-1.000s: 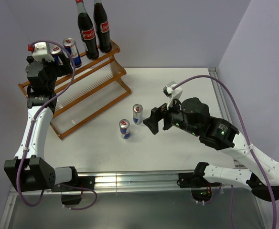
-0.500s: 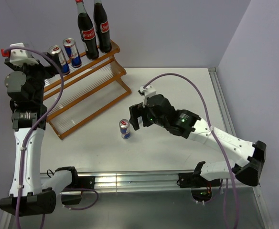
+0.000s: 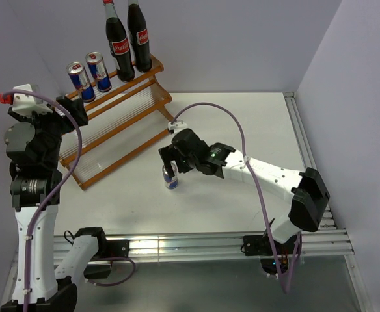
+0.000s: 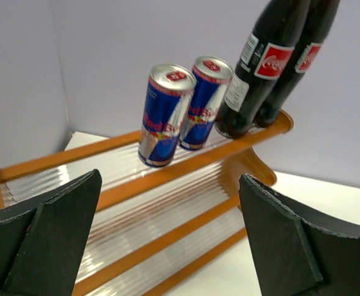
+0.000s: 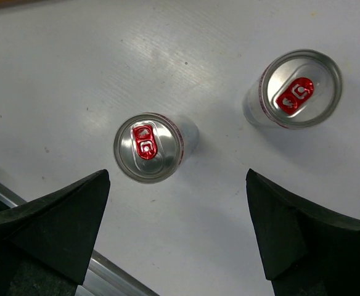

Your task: Place and organize the beverage onto the shelf

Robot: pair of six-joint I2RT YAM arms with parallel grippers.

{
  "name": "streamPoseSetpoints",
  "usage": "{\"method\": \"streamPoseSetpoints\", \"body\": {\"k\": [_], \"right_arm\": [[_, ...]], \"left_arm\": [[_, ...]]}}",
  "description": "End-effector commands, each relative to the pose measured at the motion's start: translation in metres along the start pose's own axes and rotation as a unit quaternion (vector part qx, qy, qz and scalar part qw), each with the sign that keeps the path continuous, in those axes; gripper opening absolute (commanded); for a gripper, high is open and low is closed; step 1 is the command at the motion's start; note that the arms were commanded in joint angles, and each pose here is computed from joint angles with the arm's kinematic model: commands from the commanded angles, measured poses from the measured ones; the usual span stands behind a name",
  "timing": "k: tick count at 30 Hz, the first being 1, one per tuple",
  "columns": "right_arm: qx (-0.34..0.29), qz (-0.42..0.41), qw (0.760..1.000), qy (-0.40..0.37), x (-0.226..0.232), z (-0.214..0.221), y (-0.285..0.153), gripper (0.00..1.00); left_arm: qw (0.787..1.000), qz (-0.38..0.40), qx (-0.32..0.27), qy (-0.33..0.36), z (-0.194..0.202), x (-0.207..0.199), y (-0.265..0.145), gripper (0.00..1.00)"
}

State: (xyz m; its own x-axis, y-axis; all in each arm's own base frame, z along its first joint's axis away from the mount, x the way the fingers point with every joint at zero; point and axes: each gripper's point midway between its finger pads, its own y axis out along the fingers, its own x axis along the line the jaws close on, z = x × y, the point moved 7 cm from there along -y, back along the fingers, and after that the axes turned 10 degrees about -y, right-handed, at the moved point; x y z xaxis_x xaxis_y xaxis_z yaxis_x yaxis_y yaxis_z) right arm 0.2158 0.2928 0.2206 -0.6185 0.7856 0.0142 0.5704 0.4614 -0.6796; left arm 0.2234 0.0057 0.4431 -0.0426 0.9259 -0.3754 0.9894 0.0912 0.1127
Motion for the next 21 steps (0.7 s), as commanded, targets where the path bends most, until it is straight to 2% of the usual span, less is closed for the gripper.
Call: {"method": "streamPoseSetpoints", "body": {"k": [1, 9, 15, 18, 21], "right_arm": [[-0.037, -0.014, 0.999, 0.01, 0.007, -0.026, 0.002, 0.98], [0.001, -0.023, 1.0, -0.016, 0.02, -0.02, 0.029, 0.96], [0.028, -0.004, 0.999, -0.039, 0.026, -0.011, 0.048, 0.91], [0.038, 0.009, 0.998, -0.054, 0.029, -0.008, 0.053, 0.82], [0.039, 0.02, 0.997, -0.061, 0.029, -0.007, 0.053, 0.67]], "left_arm": [[1.0, 0.013, 0.021, -0.001, 0.013, -0.003, -0.004, 1.0], [0.995, 0.028, 0.092, 0.017, 0.053, -0.012, 0.003, 1.0], [0.992, 0.03, 0.119, 0.026, 0.072, -0.013, 0.008, 1.0], [0.99, 0.035, 0.134, 0.029, 0.08, -0.014, 0.01, 1.0], [0.987, 0.048, 0.149, 0.031, 0.088, -0.017, 0.012, 1.0]]}}
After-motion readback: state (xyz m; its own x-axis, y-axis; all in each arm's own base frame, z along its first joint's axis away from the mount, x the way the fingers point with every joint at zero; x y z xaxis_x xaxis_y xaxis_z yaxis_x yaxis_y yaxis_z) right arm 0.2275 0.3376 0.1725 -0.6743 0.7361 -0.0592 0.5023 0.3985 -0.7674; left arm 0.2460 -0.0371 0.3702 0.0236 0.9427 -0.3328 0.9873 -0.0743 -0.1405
